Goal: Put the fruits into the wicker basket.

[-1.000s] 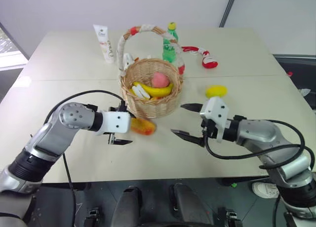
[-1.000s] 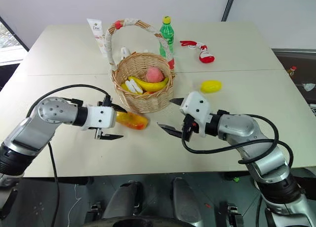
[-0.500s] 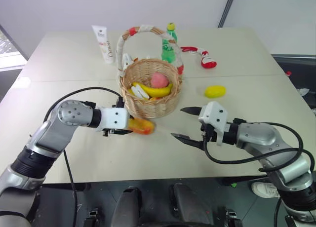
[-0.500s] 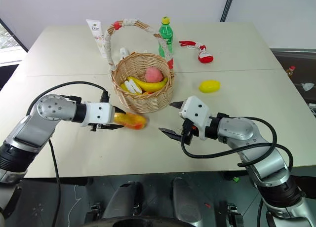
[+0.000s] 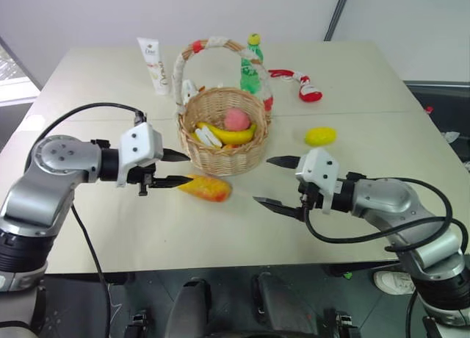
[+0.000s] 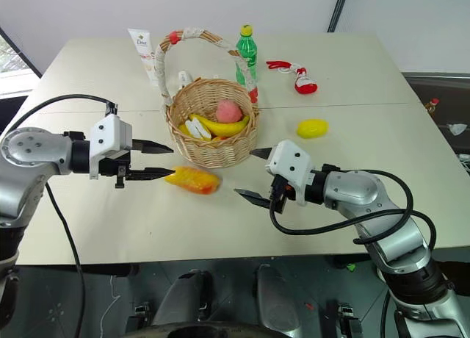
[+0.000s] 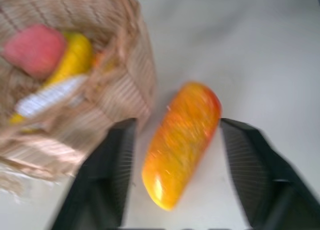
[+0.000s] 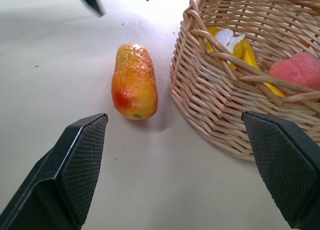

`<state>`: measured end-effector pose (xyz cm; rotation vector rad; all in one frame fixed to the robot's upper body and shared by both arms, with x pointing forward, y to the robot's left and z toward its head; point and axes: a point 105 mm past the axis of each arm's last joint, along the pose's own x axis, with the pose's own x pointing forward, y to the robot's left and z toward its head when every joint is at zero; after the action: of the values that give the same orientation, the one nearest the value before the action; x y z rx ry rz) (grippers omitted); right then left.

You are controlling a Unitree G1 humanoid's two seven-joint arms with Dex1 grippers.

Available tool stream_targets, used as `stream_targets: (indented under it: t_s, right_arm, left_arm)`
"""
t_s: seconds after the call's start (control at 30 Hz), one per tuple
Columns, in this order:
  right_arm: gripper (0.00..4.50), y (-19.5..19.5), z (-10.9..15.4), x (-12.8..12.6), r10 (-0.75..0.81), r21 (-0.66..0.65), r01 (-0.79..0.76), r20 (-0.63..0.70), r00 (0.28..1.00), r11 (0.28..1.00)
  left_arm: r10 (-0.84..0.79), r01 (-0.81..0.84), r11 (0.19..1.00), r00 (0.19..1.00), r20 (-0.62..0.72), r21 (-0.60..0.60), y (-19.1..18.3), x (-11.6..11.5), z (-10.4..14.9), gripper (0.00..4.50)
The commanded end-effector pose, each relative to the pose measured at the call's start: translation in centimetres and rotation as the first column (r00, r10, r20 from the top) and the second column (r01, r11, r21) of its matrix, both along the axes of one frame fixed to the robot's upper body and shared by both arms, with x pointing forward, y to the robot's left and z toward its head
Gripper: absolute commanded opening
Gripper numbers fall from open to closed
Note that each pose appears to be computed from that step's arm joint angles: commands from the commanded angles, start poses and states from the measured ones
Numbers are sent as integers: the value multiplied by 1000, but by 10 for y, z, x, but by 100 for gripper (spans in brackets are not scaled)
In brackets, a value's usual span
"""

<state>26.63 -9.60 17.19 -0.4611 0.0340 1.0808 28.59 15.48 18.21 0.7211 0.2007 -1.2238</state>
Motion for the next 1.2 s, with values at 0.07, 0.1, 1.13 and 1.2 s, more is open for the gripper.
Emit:
stream_targets:
  t_s: [0.07, 0.1, 1.13, 1.2]
  right_arm:
    - [450, 2, 13, -2, 20, 12, -20, 56, 998, 1000]
    - [450, 2, 13, -2, 18, 10, -18, 56, 998, 1000]
    - [450, 4, 17, -4, 6, 31, -9, 83, 997, 999]
    - [450, 4, 18, -4, 8, 31, -11, 84, 996, 999]
  left_arm:
    - [-72, 54, 986, 991, 109, 159, -6, 4, -15, 447]
    - [-99, 75, 979, 988, 122, 189, -10, 4, -20, 447]
    - [-59, 67, 981, 997, 49, -180, -20, -6, 16, 174]
    - [0, 19, 935, 999, 54, -353, -18, 0, 50, 174]
